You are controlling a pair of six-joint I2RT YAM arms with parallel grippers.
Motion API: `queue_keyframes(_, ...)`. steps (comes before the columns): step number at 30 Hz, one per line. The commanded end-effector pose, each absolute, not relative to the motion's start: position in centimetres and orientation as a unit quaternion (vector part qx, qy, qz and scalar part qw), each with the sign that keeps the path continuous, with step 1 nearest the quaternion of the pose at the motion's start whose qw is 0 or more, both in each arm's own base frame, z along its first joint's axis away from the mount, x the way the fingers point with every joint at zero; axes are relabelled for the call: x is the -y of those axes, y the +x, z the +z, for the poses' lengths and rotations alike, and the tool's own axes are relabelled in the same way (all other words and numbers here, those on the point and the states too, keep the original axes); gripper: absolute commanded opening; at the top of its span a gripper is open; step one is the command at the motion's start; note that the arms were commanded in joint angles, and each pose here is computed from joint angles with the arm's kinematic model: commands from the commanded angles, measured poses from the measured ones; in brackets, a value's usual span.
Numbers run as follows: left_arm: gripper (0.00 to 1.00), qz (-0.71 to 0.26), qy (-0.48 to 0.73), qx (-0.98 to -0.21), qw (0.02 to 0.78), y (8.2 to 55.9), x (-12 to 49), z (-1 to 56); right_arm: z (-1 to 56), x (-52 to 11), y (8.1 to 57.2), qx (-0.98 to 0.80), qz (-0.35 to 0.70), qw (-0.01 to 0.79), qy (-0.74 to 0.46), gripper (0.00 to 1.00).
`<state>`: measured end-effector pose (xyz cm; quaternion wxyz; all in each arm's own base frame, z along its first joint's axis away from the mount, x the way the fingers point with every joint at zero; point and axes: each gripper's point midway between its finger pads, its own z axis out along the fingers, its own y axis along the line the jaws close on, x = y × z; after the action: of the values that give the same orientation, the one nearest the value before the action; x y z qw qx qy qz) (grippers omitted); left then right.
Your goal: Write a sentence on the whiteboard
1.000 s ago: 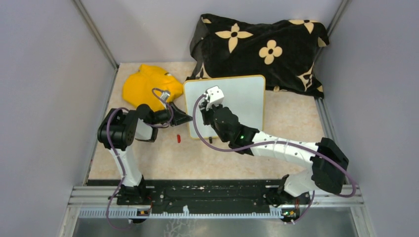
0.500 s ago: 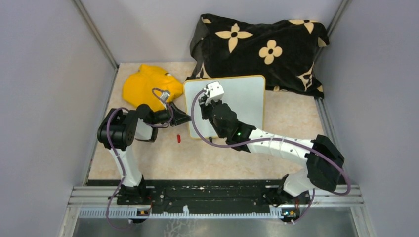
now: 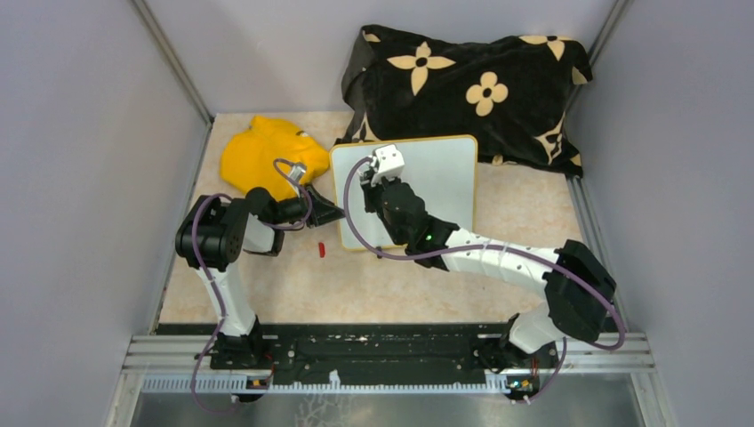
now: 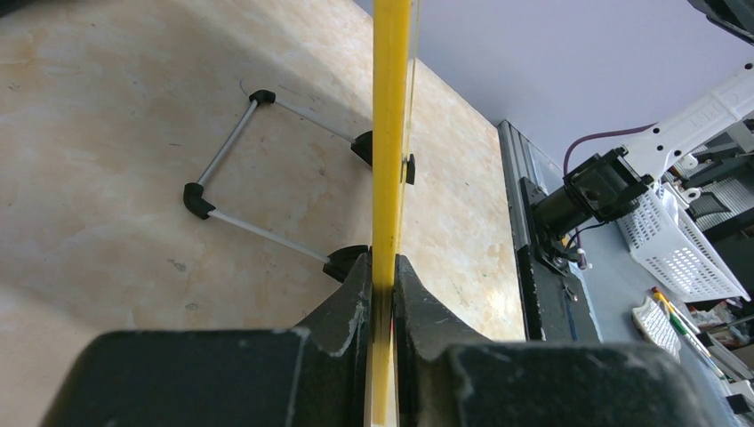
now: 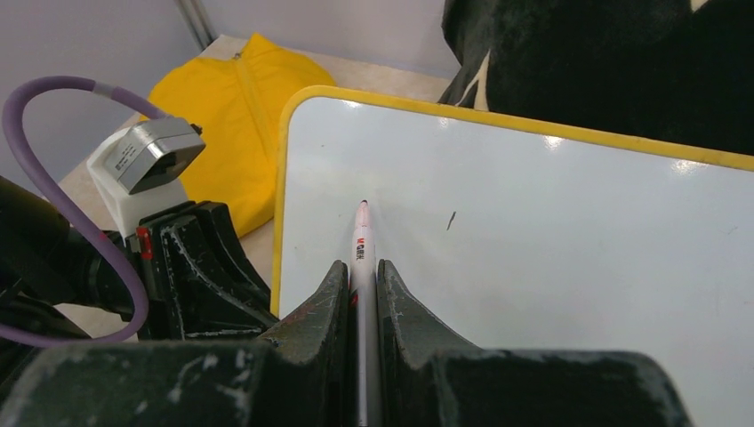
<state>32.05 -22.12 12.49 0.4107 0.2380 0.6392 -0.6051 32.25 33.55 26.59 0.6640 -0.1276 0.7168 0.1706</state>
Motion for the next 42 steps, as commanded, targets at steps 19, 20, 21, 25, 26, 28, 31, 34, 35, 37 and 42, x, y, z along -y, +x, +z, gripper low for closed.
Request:
queue_keyframes(19, 0.00, -0.602, 0.254, -0.627, 0.424, 31.8, 22.2, 12.7, 26.0, -32.8, 33.3, -0.725, 0.183, 0.657, -0.091, 0.00)
queue_keyframes(20, 0.00, -0.602, 0.254, -0.627, 0.425, 31.8, 22.2, 12.7, 25.9, -32.6, 33.3, -0.726, 0.182, 0.657, -0.090, 0.00)
queue_keyframes(21, 0.00, -0.602, 0.254, -0.627, 0.424, 31.8, 22.2, 12.7, 25.7, -32.6, 33.3, -0.728, 0.181, 0.655, -0.090, 0.00)
queue_keyframes(25, 0.00, -0.602, 0.254, -0.627, 0.425, 31.8, 22.2, 12.7, 25.1, -32.2, 33.2, -0.733, 0.175, 0.651, -0.089, 0.00)
queue_keyframes(26, 0.00, -0.602, 0.254, -0.627, 0.425, 31.8, 22.2, 12.7, 25.1, -32.1, 33.2, -0.734, 0.175, 0.651, -0.088, 0.00)
queue_keyframes(28, 0.00, -0.602, 0.254, -0.627, 0.425, 31.8, 22.2, 12.6, 24.9, -31.8, 33.1, -0.736, 0.173, 0.649, -0.087, 0.00)
queue_keyframes(31, 0.00, -0.602, 0.253, -0.627, 0.424, 31.8, 22.2, 12.6, 24.5, -31.5, 32.9, -0.739, 0.169, 0.647, -0.086, 0.00)
queue_keyframes(34, 0.00, -0.601, 0.255, -0.626, 0.426, 31.8, 22.2, 12.7, 24.0, -31.0, 32.8, -0.743, 0.163, 0.643, -0.084, 0.00)
queue_keyframes(35, 0.00, -0.601, 0.255, -0.627, 0.426, 31.8, 22.2, 12.7, 23.9, -30.8, 32.7, -0.744, 0.161, 0.643, -0.084, 0.00)
queue_keyframes(37, 0.00, -0.601, 0.255, -0.627, 0.425, 31.8, 22.2, 12.6, 23.7, -30.5, 32.7, -0.746, 0.159, 0.642, -0.082, 0.00)
queue_keyframes(42, 0.00, -0.601, 0.256, -0.626, 0.426, 31.8, 22.2, 12.7, 23.4, -29.9, 32.5, -0.750, 0.152, 0.639, -0.080, 0.00)
